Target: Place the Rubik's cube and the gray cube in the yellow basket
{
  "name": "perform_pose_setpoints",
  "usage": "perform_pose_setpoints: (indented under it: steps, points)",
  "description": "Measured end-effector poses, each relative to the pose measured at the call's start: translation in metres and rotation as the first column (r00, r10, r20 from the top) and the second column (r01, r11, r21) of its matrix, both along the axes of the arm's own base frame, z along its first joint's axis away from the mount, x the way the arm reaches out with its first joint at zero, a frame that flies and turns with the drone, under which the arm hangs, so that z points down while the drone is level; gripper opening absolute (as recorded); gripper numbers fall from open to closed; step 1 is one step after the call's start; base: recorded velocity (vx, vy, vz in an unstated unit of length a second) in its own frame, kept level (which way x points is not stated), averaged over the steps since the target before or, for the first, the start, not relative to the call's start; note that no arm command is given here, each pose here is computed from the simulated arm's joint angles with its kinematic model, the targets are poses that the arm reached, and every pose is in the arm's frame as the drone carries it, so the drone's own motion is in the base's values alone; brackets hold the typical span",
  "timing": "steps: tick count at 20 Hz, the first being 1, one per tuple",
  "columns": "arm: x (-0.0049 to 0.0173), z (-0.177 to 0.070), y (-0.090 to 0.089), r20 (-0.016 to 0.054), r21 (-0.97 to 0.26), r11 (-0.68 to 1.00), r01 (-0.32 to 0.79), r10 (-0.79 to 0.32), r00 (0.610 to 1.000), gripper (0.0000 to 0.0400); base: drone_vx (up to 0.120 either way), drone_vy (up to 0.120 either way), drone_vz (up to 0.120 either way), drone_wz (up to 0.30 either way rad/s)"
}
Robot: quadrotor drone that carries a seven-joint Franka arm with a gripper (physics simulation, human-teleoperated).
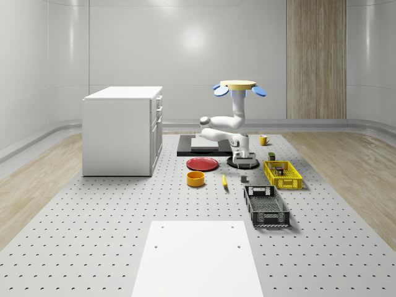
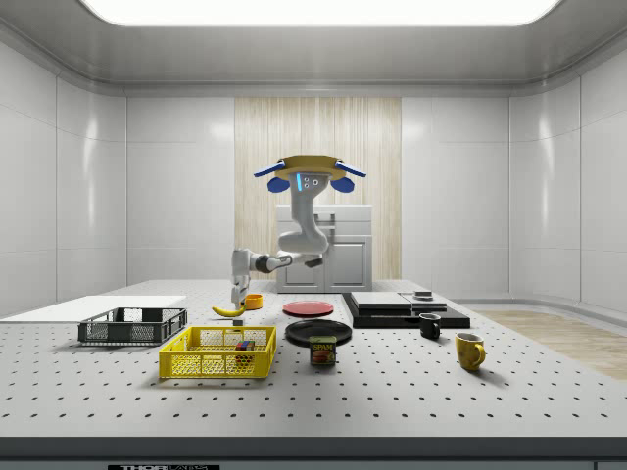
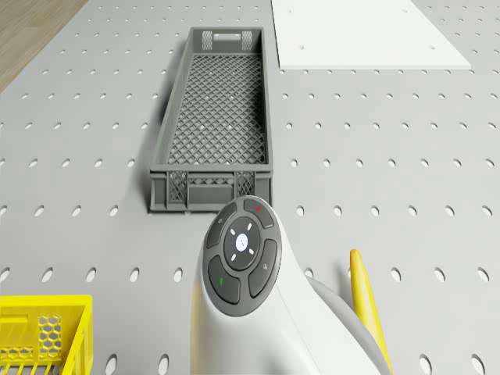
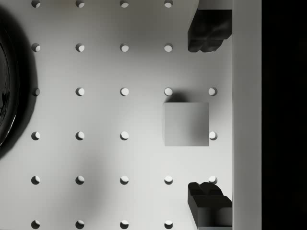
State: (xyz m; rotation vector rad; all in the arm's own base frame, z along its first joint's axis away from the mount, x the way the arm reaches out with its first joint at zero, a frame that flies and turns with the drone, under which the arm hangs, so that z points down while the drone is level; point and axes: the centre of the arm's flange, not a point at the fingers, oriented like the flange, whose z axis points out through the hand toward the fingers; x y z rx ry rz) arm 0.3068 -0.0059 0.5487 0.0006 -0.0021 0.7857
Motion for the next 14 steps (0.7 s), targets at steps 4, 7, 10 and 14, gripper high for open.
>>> perform_pose_setpoints:
  steps: [4,7,10,14]
  points:
    - [0.0,0.005,0.0,0.0,0.0,1.0,0.0,0.0,1.0,0.04,0.0,0.0,-0.04,0.0]
    - [0.0,0.015,0.0,0.0,0.0,1.0,0.0,0.0,1.0,0.04,0.0,0.0,0.0,0.0]
    - [0.0,0.027,0.0,0.0001,0.0,1.0,0.0,0.0,1.0,0.04,0.0,0.0,0.0,0.0]
    - [0.0037,0.038,0.0,0.0001,0.0,1.0,0.0,0.0,1.0,0.04,0.0,0.0,0.0,0.0]
